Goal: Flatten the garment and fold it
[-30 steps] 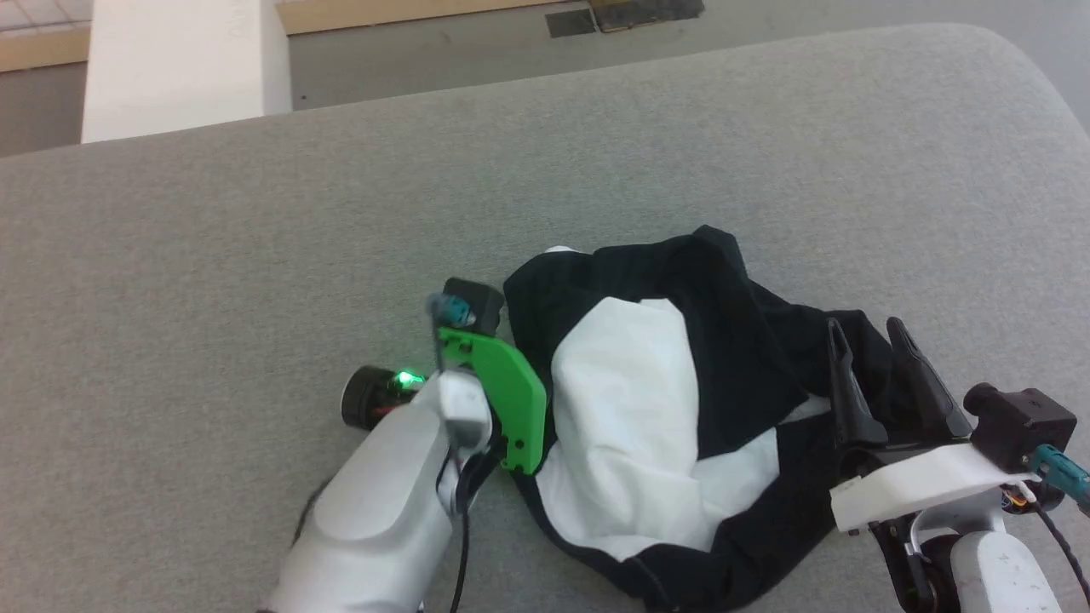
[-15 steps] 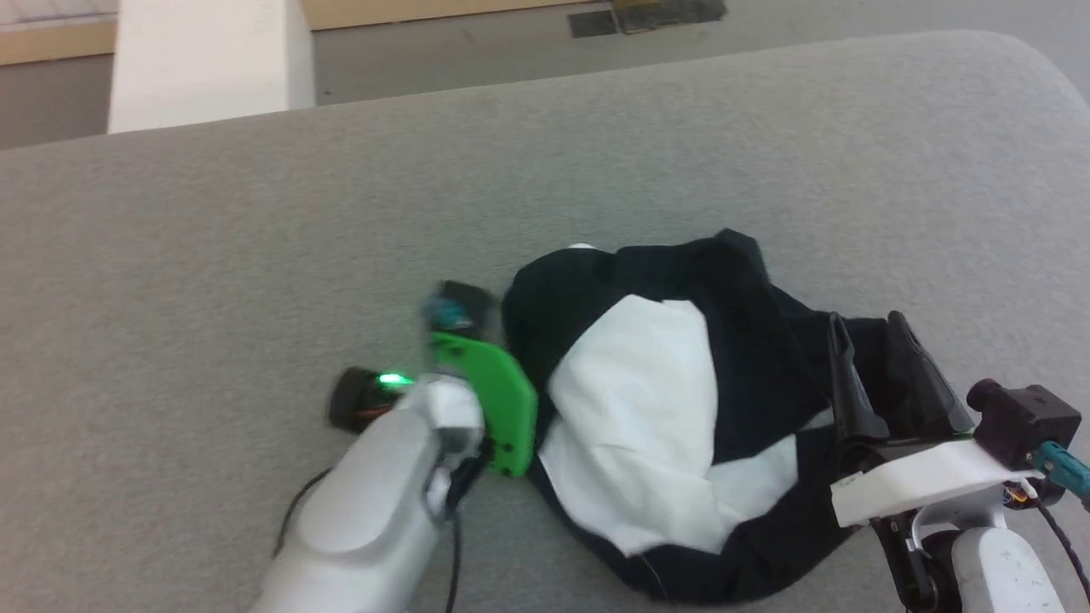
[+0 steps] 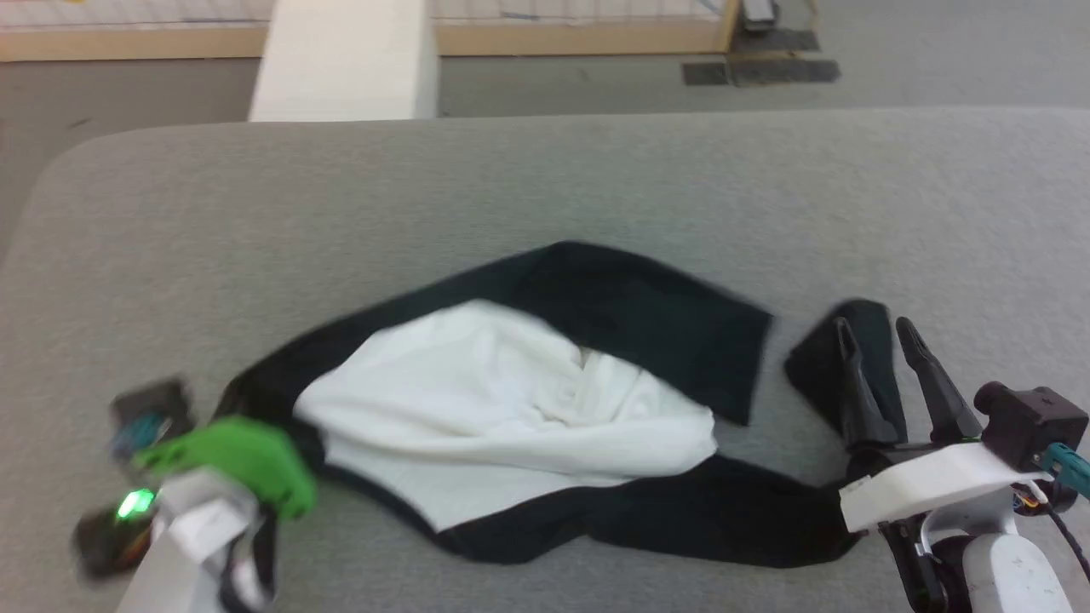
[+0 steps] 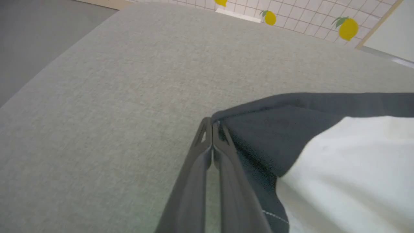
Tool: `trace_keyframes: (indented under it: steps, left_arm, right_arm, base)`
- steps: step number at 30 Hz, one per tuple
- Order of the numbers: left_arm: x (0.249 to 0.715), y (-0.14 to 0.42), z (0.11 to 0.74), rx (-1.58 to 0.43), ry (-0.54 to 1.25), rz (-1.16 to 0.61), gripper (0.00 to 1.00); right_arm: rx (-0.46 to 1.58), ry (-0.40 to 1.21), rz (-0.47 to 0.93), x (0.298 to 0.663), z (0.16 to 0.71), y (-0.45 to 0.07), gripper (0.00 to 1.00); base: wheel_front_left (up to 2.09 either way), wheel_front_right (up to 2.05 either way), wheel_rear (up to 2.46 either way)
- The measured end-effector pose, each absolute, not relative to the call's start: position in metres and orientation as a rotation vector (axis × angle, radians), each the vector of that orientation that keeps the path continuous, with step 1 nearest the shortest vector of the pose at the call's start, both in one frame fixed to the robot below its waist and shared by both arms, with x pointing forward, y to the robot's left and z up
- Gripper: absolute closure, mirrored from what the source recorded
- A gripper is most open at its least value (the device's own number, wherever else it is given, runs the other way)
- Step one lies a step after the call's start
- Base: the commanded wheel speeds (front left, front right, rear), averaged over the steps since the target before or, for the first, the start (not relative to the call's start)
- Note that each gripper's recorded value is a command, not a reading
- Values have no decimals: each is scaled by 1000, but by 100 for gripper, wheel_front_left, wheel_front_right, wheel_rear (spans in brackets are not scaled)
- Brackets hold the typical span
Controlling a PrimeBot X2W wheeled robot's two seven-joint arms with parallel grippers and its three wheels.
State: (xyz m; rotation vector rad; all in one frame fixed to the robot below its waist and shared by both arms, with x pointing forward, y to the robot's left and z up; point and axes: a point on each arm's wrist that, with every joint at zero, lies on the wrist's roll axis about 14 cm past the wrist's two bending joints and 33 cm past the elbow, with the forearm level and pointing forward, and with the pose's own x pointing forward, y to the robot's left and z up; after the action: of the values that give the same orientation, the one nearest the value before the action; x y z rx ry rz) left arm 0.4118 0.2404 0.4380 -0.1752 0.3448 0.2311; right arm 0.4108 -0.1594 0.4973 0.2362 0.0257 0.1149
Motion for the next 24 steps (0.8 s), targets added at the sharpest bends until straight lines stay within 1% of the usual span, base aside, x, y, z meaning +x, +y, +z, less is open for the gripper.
trace_keyframes:
  steps: [2, 4, 5, 6, 7, 9, 12, 14, 16, 20, 24]
  left_arm:
    - [384, 266, 429, -177, 381, 322, 100]
    - [357, 278, 416, -202, 444, 382, 100]
    - [343, 280, 406, -230, 491, 401, 80]
    - [330, 278, 399, -256, 532, 404, 53]
    - [323, 274, 396, -274, 544, 401, 0]
    - [320, 267, 404, -335, 493, 394, 0]
    - [331, 264, 435, -389, 295, 374, 0]
    - [334, 265, 449, -381, 195, 366, 0]
    - [335, 267, 462, -365, 108, 360, 0]
    - [344, 264, 482, -317, 10, 325, 0]
    - [359, 255, 501, -291, -58, 274, 0]
  right_arm:
    - [237, 32, 133, 412, 498, -153, 0]
    - [234, 46, 152, 412, 496, -147, 0]
    - [231, 56, 163, 412, 495, -143, 0]
    - [230, 67, 174, 413, 494, -139, 0]
    - [228, 79, 184, 413, 493, -136, 0]
    - [218, 122, 211, 411, 488, -127, 0]
    - [194, 223, 288, 401, 475, -103, 0]
    - [166, 313, 363, 388, 464, -83, 0]
    - [105, 440, 444, 367, 446, -69, 0]
    - [-25, 633, 511, 336, 417, -77, 0]
    - [-99, 712, 546, 325, 400, -78, 0]
  base:
    - [0, 0, 0]
    - [0, 0, 0]
    - [0, 0, 0]
    - [0, 0, 0]
    - [0, 0, 0]
    - [0, 0, 0]
    - [0, 0, 0]
    - [0, 0, 0]
    - [0, 0, 0]
    - [0, 0, 0]
    - [0, 0, 0]
